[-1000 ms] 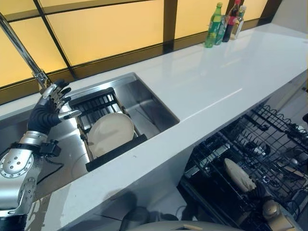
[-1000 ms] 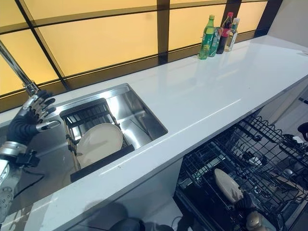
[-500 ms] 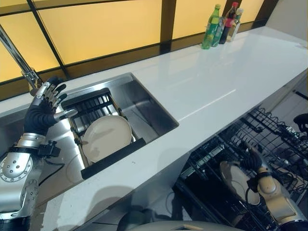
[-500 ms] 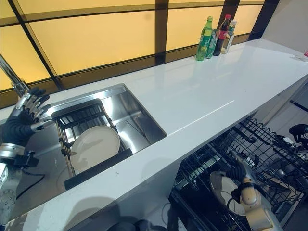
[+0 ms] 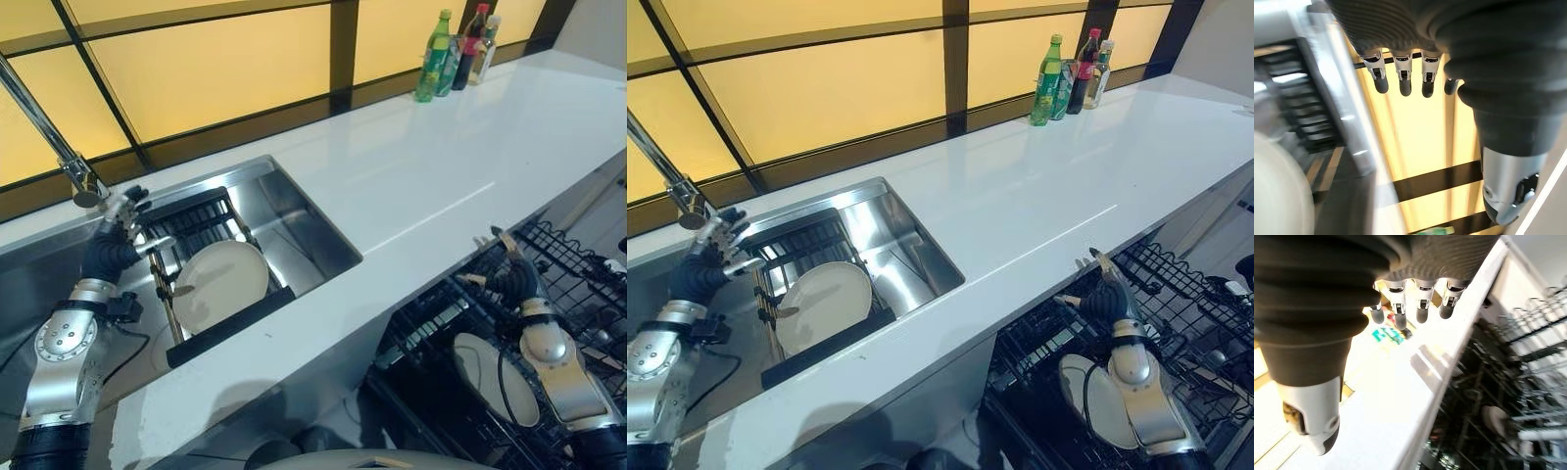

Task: Pick up plates and place into dishwasher.

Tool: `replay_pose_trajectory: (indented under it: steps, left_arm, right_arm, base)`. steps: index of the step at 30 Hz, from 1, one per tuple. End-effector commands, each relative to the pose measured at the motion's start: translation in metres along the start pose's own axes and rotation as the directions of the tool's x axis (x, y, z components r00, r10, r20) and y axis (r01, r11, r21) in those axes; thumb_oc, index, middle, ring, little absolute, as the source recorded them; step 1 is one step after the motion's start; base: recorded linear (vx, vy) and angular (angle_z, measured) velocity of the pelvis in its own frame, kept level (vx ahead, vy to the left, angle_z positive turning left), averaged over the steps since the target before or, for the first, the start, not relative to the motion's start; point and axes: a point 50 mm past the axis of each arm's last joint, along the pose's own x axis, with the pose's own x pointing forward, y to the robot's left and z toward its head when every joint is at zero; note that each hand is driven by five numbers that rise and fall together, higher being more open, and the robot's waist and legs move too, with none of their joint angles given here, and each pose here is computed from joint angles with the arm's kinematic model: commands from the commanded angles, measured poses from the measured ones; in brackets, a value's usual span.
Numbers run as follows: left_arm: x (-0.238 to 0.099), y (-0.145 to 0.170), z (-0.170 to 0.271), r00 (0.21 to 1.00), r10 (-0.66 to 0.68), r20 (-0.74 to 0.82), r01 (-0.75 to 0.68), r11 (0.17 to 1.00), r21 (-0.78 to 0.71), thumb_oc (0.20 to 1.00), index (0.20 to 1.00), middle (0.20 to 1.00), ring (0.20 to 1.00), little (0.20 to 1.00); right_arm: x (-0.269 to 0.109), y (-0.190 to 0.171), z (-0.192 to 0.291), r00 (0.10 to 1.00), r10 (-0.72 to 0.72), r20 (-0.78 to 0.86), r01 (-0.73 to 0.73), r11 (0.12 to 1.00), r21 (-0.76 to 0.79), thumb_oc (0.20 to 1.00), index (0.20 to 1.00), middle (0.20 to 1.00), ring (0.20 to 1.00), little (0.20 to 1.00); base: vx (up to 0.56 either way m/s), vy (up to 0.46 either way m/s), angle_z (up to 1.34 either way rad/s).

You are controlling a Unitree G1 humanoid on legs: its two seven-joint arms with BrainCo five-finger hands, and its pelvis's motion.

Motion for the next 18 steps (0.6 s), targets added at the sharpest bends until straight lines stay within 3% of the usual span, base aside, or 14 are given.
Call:
replay_pose_trajectory:
  steps: [1,10,18]
  left_arm:
    - [0.016,0.008,0.028,0.992,-0.024,0.127,0.008,0.993,0.12,1.0,1.0,1.0,1.0,1.0]
    - [0.028,-0.002,0.011,0.996,-0.09,0.011,0.084,0.966,0.243,1.0,1.0,1.0,1.0,1.0]
    - [0.031,0.007,-0.01,0.991,-0.067,-0.12,0.105,0.933,0.343,1.0,1.0,1.0,1.0,1.0]
  right_arm:
    - [0.016,-0.018,0.033,0.983,-0.062,0.174,0.065,0.998,-0.013,1.0,1.0,1.0,1.0,1.0]
    - [0.013,-0.029,0.022,0.989,-0.076,0.124,0.079,0.997,-0.015,1.0,1.0,1.0,1.0,1.0]
    - [0.008,-0.03,0.018,0.994,-0.036,0.102,0.04,0.998,-0.04,1.0,1.0,1.0,1.0,1.0]
  base:
    - [0.06,0.11,-0.08]
    - [0.13,0.147,-0.07]
    - [0.16,0.099,-0.04]
